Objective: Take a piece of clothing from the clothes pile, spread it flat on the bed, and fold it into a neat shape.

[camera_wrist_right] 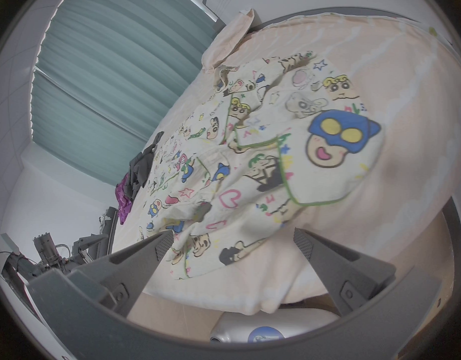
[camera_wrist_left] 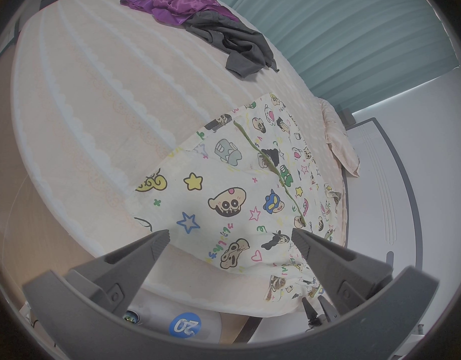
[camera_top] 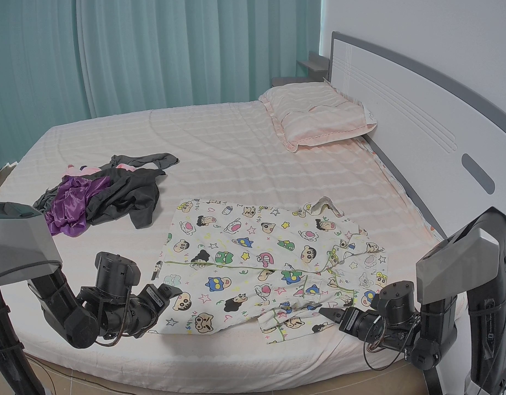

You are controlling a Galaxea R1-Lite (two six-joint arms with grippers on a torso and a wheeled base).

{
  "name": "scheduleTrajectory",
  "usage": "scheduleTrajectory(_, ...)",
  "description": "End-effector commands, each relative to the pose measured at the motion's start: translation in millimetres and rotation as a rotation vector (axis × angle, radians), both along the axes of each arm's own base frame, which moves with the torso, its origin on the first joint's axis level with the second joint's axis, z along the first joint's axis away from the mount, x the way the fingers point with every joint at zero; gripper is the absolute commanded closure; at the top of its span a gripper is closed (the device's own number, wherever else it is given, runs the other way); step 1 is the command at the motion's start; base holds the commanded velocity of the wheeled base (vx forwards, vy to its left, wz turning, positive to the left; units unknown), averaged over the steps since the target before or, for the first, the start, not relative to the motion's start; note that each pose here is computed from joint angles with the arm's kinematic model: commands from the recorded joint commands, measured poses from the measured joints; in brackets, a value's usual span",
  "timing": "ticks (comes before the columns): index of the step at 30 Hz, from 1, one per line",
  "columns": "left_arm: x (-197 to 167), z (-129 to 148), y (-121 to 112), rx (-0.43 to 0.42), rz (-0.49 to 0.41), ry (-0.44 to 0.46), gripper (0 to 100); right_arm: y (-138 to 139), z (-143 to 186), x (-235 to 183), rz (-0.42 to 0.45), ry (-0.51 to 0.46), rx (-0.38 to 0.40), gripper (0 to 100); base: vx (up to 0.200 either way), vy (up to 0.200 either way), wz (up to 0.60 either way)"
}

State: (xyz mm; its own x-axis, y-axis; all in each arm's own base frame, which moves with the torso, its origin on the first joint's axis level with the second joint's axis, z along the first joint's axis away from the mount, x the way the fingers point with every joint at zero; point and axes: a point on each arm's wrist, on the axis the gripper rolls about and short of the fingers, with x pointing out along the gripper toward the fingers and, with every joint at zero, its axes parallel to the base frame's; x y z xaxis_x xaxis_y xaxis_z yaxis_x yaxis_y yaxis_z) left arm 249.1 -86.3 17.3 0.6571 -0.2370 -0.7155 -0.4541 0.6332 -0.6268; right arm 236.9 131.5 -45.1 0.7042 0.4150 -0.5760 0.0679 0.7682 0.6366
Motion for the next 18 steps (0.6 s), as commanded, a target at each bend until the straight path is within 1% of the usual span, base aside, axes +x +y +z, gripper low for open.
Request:
scheduleTrajectory(1,1,-2,0,0.002,0.000,0.006,0,12,-5,2,0.031,-0.016,0.007,0,0.000,0.000,0.00)
scheduleTrajectory(12,2,-1,1,0.000,0.008,-0.001,0,15,-11,2,0.023,-0.015,-0.012,0,0.000,0.000,0.00)
scheduleTrajectory(18,3,-1,1,0.002,0.010,-0.005,0,20,-14,12,0.024,-0.027,-0.009,0,0.000,0.000,0.00)
